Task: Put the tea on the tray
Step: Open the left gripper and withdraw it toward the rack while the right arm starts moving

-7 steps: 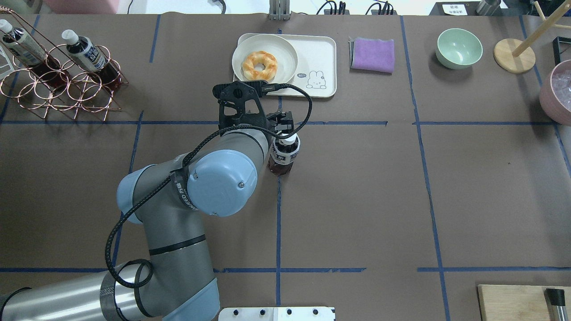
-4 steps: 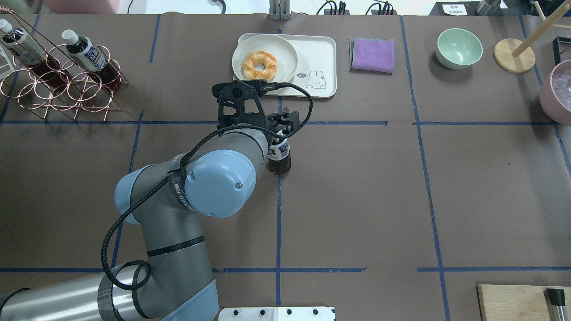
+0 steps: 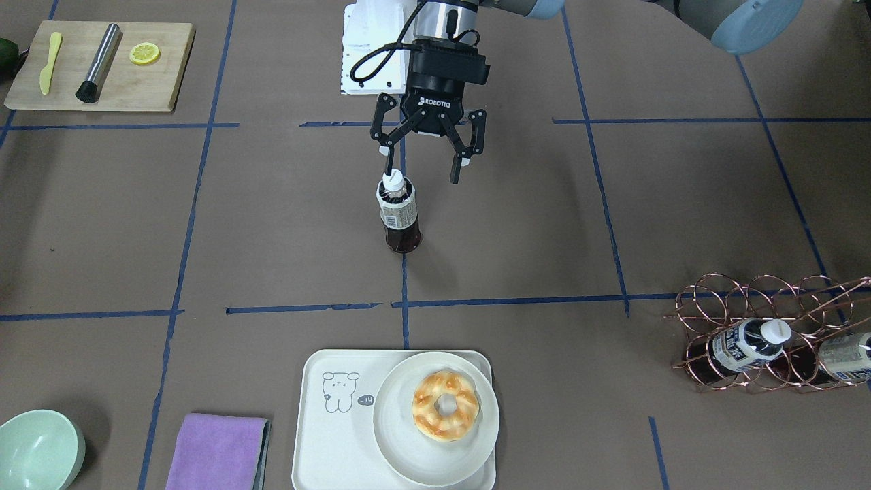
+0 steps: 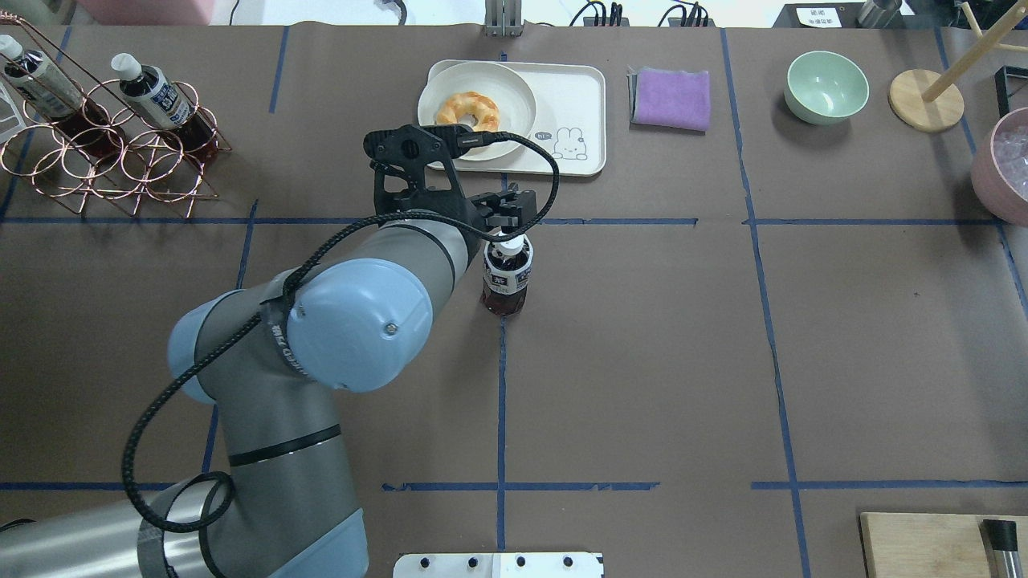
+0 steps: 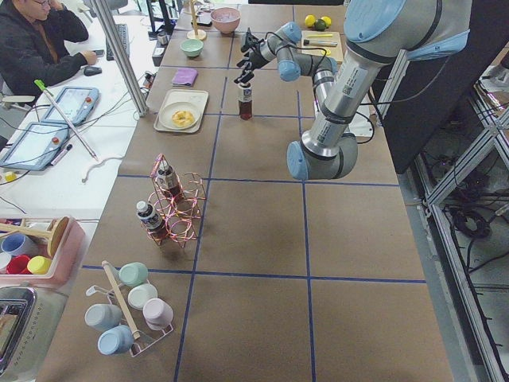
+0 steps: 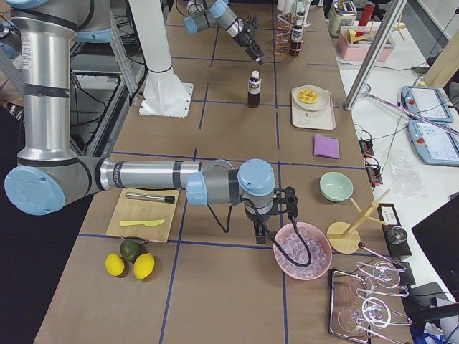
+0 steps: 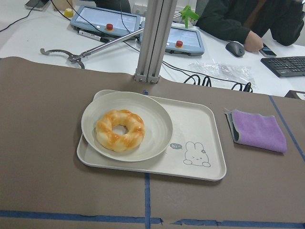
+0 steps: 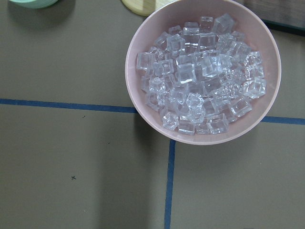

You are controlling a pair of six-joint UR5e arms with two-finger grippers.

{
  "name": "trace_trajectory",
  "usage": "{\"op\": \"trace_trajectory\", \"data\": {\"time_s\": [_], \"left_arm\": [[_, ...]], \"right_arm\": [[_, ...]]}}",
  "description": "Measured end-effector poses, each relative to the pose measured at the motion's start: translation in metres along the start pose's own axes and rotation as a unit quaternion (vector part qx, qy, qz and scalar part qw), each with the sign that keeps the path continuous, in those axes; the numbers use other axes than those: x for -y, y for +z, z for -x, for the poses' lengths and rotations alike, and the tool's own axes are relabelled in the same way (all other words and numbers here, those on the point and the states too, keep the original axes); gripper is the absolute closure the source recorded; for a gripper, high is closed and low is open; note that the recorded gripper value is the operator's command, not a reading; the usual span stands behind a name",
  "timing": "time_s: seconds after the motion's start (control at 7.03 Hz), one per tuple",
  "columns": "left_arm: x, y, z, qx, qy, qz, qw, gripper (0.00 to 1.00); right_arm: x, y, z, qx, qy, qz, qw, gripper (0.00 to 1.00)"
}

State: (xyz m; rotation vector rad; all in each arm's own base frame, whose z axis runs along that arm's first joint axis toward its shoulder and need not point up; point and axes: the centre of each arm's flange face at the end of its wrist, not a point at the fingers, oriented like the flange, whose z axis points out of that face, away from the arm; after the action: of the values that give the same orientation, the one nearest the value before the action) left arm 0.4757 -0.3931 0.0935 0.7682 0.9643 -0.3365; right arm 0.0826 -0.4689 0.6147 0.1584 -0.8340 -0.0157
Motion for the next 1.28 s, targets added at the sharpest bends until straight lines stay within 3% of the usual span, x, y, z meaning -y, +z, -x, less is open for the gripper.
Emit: {"op": "trace_trajectory", "data": {"time_s": [0.43,0.85,1.28], "left_arm": [[0.031,-0.012,0.096,0.024,0.041,0.066,0.9967,0.0],[0.036,-0.037,0.196,0.064,0.093,0.112,0.9873,0.0],[0.065,-0.075,0.312,0.076,0.114,0.213,0.9674,0.0]], "right_arm": [[0.027,-0.025,0.046,0.005,0.013,-0.027,0.9995,0.0],[0.067,-0.045,0.166,0.028,0.035,-0.047,0.9979,0.0],[0.09,-0.053,0.296,0.041,0.06,-0.038,0.9966,0.0]]}}
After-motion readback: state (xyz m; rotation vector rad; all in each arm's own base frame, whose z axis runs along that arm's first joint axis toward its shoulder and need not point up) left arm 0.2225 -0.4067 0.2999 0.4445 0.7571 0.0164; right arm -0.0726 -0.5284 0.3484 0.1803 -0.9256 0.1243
